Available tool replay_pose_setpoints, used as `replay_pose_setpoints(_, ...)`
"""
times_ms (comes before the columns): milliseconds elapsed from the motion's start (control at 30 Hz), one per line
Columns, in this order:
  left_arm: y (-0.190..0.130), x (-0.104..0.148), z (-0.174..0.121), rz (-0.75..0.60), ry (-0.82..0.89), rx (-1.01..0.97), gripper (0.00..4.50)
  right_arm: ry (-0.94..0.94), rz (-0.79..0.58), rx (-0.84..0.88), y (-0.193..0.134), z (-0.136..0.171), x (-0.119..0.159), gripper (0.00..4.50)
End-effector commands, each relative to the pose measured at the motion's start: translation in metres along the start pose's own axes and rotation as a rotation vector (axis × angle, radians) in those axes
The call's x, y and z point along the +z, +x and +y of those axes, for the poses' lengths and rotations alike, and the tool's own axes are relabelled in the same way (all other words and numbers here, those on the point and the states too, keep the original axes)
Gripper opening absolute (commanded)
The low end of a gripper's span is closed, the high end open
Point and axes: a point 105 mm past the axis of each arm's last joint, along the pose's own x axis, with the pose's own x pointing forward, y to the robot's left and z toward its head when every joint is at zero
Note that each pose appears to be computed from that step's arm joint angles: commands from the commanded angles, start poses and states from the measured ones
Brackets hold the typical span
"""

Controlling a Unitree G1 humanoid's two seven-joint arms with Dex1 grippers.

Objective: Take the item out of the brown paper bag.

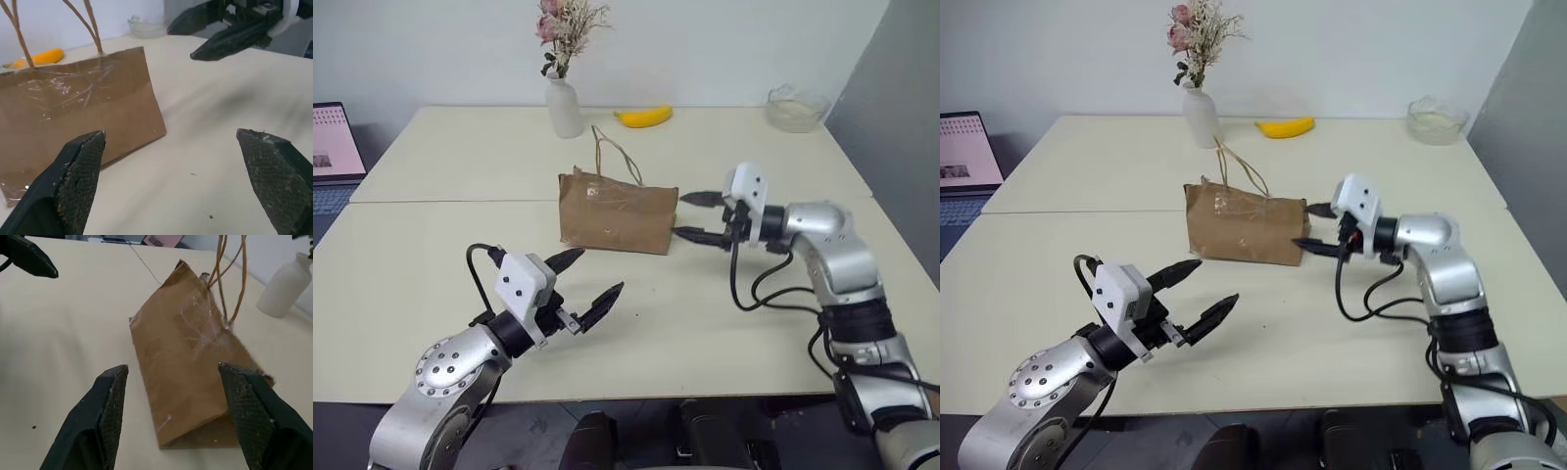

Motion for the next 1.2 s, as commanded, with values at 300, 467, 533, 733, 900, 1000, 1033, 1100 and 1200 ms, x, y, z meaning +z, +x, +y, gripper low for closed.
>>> replay_pose_setpoints(300,-0.011,0.007,0.010,-0.017,0.040,0.056,4.50,0.114,0.134,0.033,0.038,0.038,-0.043,3.06)
replay_pose_setpoints(467,-0.016,0.007,0.005,-0.008,0.030,0.033,4.50,0.130,0.177,-0.052,0.054,0.026,-0.057,3.06)
replay_pose_setpoints(533,-0.020,0.004,0.002,0.006,0.030,0.022,4.50,0.126,0.186,-0.077,0.059,0.021,-0.060,3.06)
replay_pose_setpoints(733,-0.021,0.002,-0.001,0.011,0.026,0.020,4.50,0.108,0.180,-0.109,0.069,0.013,-0.061,3.06)
replay_pose_setpoints(900,-0.021,0.002,-0.001,0.009,0.025,0.017,4.50,0.099,0.156,-0.115,0.069,0.008,-0.055,3.06)
replay_pose_setpoints(1000,-0.021,0.002,0.002,0.009,0.032,0.029,4.50,0.116,0.120,-0.077,0.063,0.014,-0.046,3.06)
replay_pose_setpoints(1033,-0.021,0.003,0.005,0.005,0.033,0.037,4.50,0.117,0.099,-0.050,0.058,0.019,-0.040,3.06)
replay_pose_setpoints(1100,-0.018,0.006,0.012,-0.006,0.041,0.054,4.50,0.110,0.070,-0.032,0.047,0.022,-0.030,3.06)
replay_pose_setpoints(1200,-0.009,0.017,0.030,-0.036,0.061,0.081,4.50,0.095,0.032,-0.091,0.025,0.016,-0.018,3.06)
